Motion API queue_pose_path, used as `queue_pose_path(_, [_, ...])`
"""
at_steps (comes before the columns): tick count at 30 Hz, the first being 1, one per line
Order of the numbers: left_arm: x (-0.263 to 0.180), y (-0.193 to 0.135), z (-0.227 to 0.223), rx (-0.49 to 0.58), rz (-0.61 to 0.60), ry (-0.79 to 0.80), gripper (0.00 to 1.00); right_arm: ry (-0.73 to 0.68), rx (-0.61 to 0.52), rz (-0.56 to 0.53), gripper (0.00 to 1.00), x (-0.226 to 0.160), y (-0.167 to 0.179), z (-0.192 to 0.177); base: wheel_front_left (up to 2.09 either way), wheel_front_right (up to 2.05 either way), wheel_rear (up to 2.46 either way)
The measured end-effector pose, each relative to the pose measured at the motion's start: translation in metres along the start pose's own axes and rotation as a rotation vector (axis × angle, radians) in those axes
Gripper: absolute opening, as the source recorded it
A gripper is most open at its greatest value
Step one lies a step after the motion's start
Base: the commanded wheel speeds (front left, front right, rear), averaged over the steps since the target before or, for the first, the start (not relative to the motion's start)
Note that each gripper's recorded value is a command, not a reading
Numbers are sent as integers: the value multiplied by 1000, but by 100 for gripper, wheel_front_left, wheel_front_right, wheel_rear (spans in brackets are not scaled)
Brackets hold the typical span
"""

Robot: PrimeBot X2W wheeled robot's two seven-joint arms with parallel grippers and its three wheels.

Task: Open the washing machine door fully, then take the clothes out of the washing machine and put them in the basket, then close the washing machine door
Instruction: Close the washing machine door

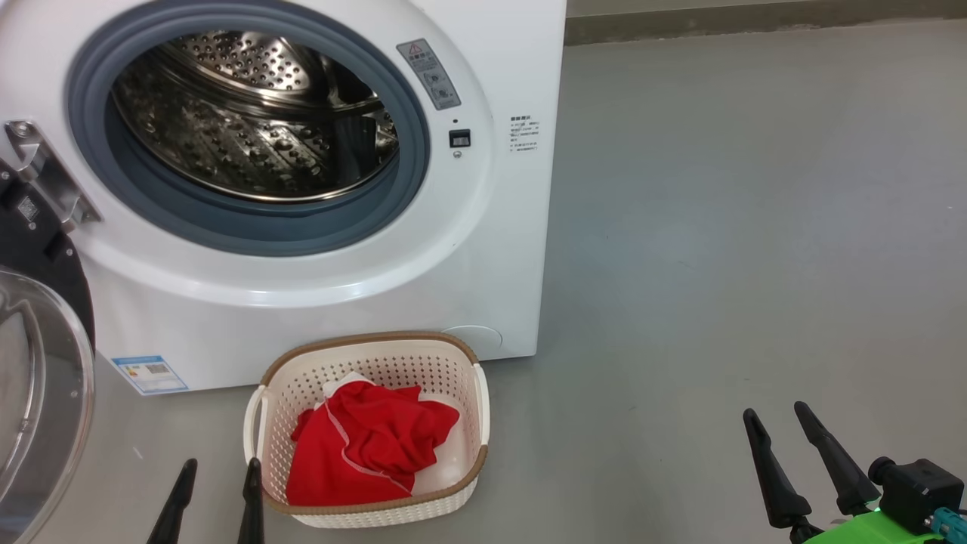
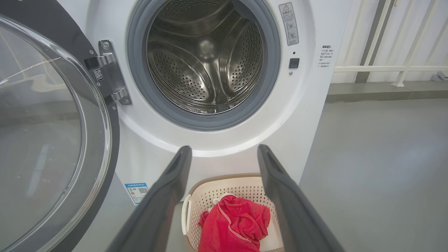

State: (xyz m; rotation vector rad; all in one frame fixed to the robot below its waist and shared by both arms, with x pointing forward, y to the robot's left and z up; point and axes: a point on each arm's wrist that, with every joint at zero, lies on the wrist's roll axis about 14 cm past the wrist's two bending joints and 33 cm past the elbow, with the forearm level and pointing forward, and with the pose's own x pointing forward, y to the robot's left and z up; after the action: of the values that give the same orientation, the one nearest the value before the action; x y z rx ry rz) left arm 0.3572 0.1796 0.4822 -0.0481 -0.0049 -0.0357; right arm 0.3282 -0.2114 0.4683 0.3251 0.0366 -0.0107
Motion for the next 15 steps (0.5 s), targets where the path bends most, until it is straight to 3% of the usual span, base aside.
queue_pose_path(15, [-20,27,-5,-57,119,13,100,55,-7,129,100,17,38,-16,0,0,0])
